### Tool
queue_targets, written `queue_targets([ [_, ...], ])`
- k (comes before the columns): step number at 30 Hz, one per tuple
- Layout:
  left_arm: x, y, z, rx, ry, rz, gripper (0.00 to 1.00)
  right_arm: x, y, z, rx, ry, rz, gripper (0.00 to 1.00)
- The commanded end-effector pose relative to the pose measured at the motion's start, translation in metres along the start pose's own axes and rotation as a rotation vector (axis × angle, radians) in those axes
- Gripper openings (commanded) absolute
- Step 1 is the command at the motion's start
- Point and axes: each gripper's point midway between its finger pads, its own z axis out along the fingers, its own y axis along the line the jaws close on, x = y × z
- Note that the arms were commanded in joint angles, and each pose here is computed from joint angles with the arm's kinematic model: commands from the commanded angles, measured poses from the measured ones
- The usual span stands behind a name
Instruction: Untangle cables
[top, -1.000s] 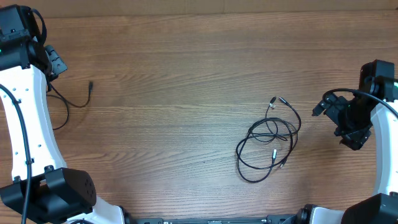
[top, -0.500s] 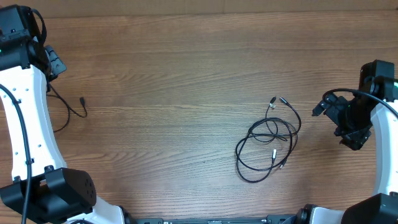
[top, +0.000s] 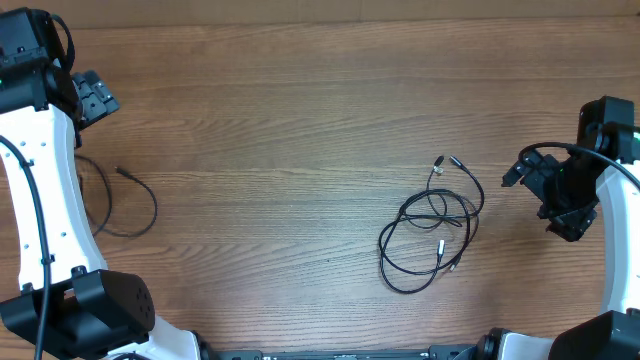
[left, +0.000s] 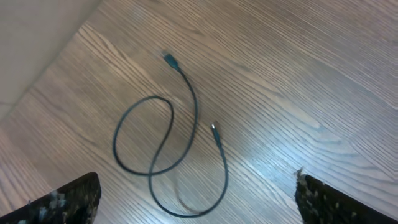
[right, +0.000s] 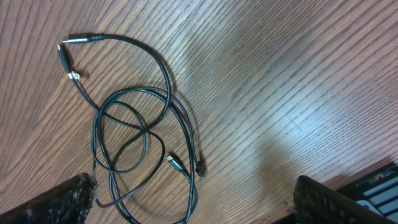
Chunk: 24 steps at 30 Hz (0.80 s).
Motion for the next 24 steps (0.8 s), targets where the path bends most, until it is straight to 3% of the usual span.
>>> queue_targets([
  [1, 0.009, -0.024, 0.0, 0.136, 0.051, -0.005, 1.0, -0.001, 0.001, -0.007, -0.014, -0.027, -0.007, 1.0],
  [5, 0.023, -0.077, -0.017, 0.443, 0.125, 0.054, 1.0, -0.001, 0.001, -0.007, -0.014, -0.027, -0.007, 1.0],
  [9, 0.042, -0.146, -0.06, 0.8, 0.117, 0.287, 1.0, -0.002, 0.001, -0.007, -0.015, -0.027, -0.007, 1.0],
  [11, 0.055, -0.169, -0.077, 0.889, 0.103, 0.398, 0.99, -0.001, 0.001, -0.007, -0.015, -0.027, -0.007, 1.0],
  [18, 0.132, -0.245, -0.122, 1.042, 0.054, 0.864, 1.0, -0.002, -0.002, -0.007, -0.001, -0.031, -0.006, 1.0],
  [24, 0.212, -0.296, -0.149, 1.132, 0.154, 1.046, 1.0, -0.003, -0.004, -0.007, 0.004, -0.034, 0.008, 1.0],
])
